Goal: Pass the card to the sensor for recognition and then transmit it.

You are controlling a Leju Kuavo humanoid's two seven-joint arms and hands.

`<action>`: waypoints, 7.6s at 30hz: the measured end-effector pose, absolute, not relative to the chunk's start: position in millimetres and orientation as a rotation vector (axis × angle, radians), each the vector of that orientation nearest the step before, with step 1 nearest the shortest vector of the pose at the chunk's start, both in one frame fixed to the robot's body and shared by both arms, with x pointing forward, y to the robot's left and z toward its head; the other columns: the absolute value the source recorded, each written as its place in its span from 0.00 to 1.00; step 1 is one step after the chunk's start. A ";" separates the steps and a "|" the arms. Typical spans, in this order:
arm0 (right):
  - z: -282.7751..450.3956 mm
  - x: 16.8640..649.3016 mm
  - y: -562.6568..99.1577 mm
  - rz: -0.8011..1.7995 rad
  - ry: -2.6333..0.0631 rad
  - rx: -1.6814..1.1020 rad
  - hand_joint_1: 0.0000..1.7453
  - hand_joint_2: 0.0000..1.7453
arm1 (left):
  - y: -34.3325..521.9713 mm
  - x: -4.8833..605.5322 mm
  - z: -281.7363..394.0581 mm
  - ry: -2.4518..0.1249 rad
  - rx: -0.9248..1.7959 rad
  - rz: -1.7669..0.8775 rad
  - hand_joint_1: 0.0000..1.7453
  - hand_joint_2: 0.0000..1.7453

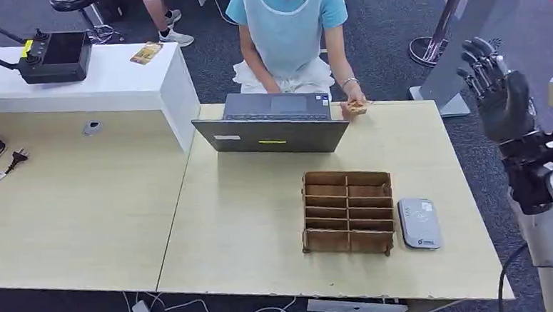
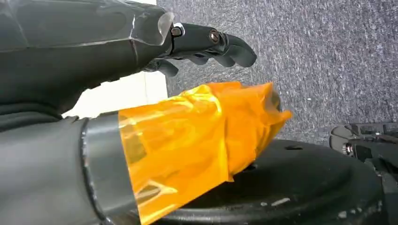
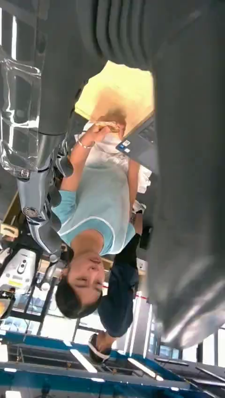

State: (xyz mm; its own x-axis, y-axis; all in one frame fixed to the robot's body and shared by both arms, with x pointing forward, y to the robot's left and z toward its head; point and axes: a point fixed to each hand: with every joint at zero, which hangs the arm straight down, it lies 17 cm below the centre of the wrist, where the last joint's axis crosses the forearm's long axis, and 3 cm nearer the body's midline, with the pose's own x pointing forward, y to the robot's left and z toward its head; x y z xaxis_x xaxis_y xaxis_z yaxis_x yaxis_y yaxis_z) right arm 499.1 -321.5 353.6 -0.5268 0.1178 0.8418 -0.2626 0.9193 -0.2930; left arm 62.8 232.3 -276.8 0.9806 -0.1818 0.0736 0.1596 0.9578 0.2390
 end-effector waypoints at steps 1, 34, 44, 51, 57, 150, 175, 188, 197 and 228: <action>353.9 497.2 -321.1 0.483 -2.075 0.103 0.00 0.00 | 232.2 62.6 -276.8 -0.095 0.234 -0.171 0.00 0.00; 238.2 334.5 -288.8 0.754 -2.008 -0.216 0.00 0.00 | 227.8 49.7 -276.9 -0.058 0.239 -0.040 0.00 0.00; 243.1 329.1 -284.7 0.897 -2.018 -0.537 0.00 0.00 | 228.1 49.3 -276.9 -0.055 0.241 -0.043 0.00 0.00; 237.5 330.6 -276.4 0.970 -1.990 -0.664 0.00 0.00 | 227.3 48.0 -277.0 -0.048 0.237 -0.058 0.00 0.00; 234.9 333.3 -264.6 1.033 -1.980 -0.688 0.00 0.00 | 226.1 46.9 -277.2 -0.041 0.229 -0.061 0.00 0.00; 153.5 377.5 -238.9 1.459 -1.612 -0.962 0.52 1.00 | 226.2 48.5 -277.2 -0.031 0.223 -0.088 0.00 0.00; 125.4 374.6 -228.3 1.503 -1.559 -0.890 0.40 1.00 | 225.7 48.7 -277.2 -0.032 0.220 -0.092 0.00 0.00; 118.6 377.8 -215.1 1.510 -1.566 -0.859 0.37 1.00 | 225.8 49.1 -277.2 -0.034 0.220 -0.095 0.00 0.00; 114.5 377.9 -208.5 1.522 -1.567 -0.847 0.36 1.00 | 225.7 49.1 -277.2 -0.034 0.220 -0.096 0.00 0.00; 102.4 389.5 -213.5 1.536 -1.501 -0.951 0.36 1.00 | 225.6 49.0 -277.2 -0.034 0.220 -0.108 0.00 0.00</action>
State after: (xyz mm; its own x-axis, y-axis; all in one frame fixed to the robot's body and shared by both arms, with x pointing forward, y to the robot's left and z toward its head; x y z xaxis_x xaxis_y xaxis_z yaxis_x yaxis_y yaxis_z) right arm 389.5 -213.5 102.4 -0.4231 0.9061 0.0046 -0.0257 -0.0069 -0.9996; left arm 49.0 225.6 -277.2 0.9936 -0.1107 0.0214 0.1033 0.9702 0.2193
